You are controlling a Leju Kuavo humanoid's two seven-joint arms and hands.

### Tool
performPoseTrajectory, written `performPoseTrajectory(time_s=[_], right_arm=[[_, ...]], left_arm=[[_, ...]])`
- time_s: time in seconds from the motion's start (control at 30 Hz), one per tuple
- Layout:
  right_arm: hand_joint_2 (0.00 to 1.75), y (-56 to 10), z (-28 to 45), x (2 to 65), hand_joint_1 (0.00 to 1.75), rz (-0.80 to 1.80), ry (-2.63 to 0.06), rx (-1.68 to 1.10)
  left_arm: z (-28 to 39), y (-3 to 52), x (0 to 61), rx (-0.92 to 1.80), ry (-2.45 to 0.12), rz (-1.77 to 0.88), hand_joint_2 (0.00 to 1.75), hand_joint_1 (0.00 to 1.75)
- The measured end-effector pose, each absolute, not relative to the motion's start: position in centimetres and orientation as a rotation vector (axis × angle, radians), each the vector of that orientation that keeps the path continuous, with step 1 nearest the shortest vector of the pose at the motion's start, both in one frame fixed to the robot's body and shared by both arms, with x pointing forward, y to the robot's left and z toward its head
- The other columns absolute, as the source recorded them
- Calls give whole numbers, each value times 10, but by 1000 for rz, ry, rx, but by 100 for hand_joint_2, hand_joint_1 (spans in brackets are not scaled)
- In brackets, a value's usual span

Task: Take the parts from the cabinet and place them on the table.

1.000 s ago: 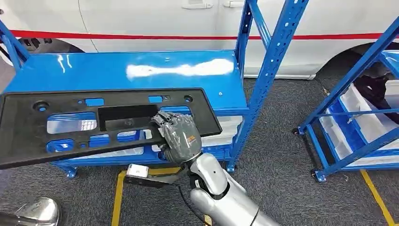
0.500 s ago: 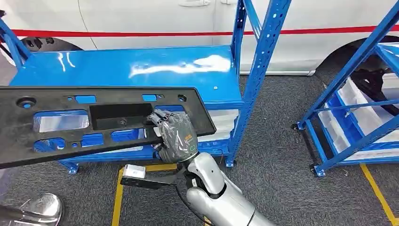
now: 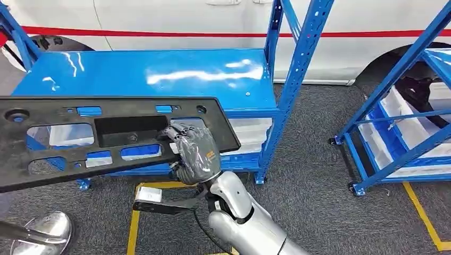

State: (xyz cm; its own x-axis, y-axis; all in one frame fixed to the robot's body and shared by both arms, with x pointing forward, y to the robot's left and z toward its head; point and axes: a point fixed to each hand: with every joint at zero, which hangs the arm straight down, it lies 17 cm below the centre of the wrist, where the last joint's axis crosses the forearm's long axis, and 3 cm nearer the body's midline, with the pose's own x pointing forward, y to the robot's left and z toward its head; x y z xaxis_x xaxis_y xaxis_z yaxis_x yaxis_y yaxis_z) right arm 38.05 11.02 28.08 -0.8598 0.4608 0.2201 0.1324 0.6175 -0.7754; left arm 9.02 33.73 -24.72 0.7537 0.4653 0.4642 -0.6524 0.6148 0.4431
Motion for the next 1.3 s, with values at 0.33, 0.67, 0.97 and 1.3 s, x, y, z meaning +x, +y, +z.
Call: performPoseTrajectory(time_s=[0.33,0.67,0.97,1.3], right_arm=[[175,112,285,381,175,1104,-2442,-470],[175,108,282,386,175,1101,-2418,-538],[175,106,275,387,175,1108,-2404,-542],[175,99,274,390,175,1100,-2411,-547]], left_arm=[[-245,330,87,658,-308,627,175,0],[-242,289,114,558,-409,567,175,0],[-242,281,114,544,-409,563,175,0],[-248,291,111,505,-402,608,175,0]])
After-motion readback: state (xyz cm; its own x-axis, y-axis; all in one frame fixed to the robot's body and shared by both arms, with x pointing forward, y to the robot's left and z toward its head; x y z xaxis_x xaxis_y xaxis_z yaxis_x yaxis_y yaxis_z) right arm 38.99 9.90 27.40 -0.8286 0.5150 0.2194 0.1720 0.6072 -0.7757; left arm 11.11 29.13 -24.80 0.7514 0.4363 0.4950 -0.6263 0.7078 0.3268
